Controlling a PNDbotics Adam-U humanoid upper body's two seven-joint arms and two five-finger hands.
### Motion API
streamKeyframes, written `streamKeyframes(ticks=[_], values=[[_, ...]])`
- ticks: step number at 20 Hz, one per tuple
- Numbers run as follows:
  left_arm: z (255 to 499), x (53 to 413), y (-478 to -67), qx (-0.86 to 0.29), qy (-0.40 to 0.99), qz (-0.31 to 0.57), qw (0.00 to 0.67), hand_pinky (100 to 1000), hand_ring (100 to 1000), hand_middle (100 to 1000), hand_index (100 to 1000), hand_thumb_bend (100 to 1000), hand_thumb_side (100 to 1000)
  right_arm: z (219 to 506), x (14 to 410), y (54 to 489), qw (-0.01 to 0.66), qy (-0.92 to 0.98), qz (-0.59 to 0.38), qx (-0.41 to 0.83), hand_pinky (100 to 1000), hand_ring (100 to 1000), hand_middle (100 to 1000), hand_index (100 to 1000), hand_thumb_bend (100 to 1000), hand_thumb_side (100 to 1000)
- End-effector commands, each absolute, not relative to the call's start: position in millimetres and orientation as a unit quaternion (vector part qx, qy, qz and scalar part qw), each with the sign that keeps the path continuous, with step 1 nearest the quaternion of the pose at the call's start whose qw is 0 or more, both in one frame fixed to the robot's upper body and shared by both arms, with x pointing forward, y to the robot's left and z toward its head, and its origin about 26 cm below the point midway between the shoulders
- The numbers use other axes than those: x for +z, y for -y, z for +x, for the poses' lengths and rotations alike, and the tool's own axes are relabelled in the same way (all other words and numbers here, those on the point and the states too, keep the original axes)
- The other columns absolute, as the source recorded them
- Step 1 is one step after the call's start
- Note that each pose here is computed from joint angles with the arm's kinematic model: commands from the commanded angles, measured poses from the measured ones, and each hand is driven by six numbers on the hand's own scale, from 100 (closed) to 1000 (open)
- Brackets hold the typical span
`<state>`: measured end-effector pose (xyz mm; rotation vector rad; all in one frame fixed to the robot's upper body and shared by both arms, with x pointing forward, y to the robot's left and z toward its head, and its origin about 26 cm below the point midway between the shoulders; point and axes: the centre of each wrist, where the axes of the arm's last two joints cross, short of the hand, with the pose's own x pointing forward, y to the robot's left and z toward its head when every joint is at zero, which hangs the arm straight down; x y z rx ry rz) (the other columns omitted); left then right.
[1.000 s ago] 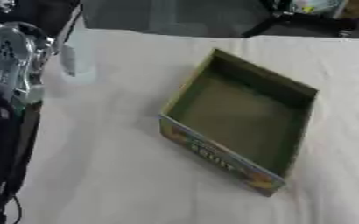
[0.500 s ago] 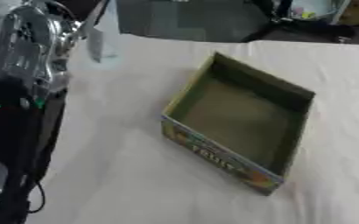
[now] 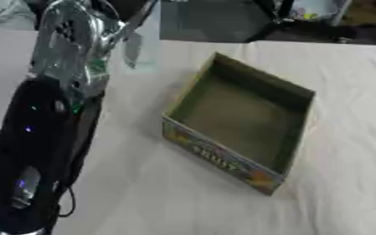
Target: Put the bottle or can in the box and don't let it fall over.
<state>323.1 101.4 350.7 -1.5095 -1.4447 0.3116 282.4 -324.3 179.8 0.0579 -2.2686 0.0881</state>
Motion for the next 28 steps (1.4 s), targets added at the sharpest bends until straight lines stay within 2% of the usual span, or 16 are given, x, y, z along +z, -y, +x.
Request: streamKeyframes(ticks=[1, 9, 17, 28], values=[[319, 350, -91, 0.115, 0.581, -0.633, 0.498, 100, 100, 100, 990, 633, 1000, 284, 189, 330, 0.421, 0.906, 0.020, 0.039, 890, 915, 848, 938, 100, 576], [321, 333, -76, 0.102, 0.559, -0.632, 0.527, 100, 100, 100, 992, 639, 1000, 294, 185, 329, 0.438, 0.898, 0.040, 0.031, 890, 915, 848, 939, 100, 587], [319, 332, -68, 0.087, 0.544, -0.642, 0.533, 100, 100, 100, 994, 652, 1000, 300, 184, 325, 0.443, 0.894, 0.058, 0.031, 891, 914, 847, 939, 100, 594], [329, 315, -64, 0.097, 0.528, -0.633, 0.559, 100, 100, 100, 992, 664, 1000, 302, 185, 321, 0.441, 0.894, 0.068, 0.032, 892, 915, 847, 940, 100, 601]])
